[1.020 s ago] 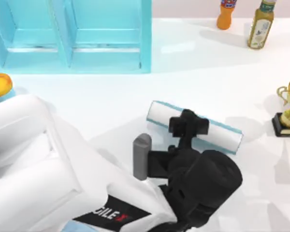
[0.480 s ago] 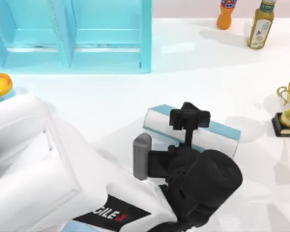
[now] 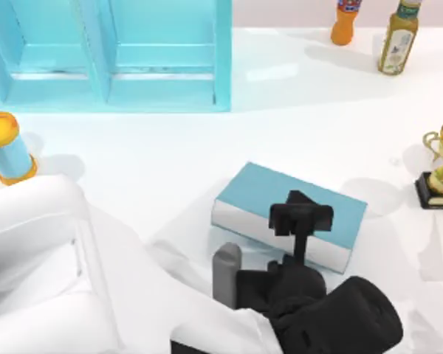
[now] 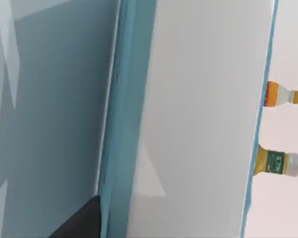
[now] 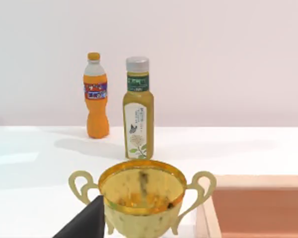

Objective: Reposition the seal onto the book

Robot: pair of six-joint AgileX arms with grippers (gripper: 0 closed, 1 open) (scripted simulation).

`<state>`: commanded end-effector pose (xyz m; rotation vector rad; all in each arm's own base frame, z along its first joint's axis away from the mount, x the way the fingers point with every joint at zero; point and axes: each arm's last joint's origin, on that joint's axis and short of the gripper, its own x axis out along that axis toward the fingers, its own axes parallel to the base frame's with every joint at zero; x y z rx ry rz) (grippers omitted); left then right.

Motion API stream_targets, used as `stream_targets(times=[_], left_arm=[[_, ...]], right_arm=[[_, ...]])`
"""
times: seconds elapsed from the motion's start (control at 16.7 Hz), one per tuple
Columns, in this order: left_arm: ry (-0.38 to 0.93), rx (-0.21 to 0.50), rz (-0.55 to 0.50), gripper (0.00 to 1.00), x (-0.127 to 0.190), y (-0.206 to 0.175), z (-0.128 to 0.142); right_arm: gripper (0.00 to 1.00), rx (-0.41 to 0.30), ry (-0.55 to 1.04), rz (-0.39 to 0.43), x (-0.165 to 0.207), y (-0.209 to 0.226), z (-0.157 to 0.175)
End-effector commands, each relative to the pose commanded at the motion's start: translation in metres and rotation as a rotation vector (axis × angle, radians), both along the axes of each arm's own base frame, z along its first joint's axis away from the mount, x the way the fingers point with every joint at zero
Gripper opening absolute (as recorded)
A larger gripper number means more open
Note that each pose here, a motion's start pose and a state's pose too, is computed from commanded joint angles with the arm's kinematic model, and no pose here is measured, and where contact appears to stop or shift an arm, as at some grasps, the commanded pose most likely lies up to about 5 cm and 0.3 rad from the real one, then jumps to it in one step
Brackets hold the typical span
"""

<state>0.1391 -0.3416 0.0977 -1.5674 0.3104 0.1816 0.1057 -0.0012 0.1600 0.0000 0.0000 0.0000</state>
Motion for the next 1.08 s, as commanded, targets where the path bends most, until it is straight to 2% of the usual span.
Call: stream_targets(times=[0.54,0.72,1.08], left_arm=[[-0.026,0.029,0.000,1.00,-0.096,0.010,0.010],[-0.044,0.017,-0.009,1.00,-0.108,0.014,0.014],[-0.040,0.022,-0.006,1.00,-0.106,0.014,0.015]], right_arm=[[1.00,0.000,0.000,0.000,0.000,0.000,0.000],[1.00,0.000,0.000,0.000,0.000,0.000,0.000],[1.00,0.000,0.000,0.000,0.000,0.000,0.000]])
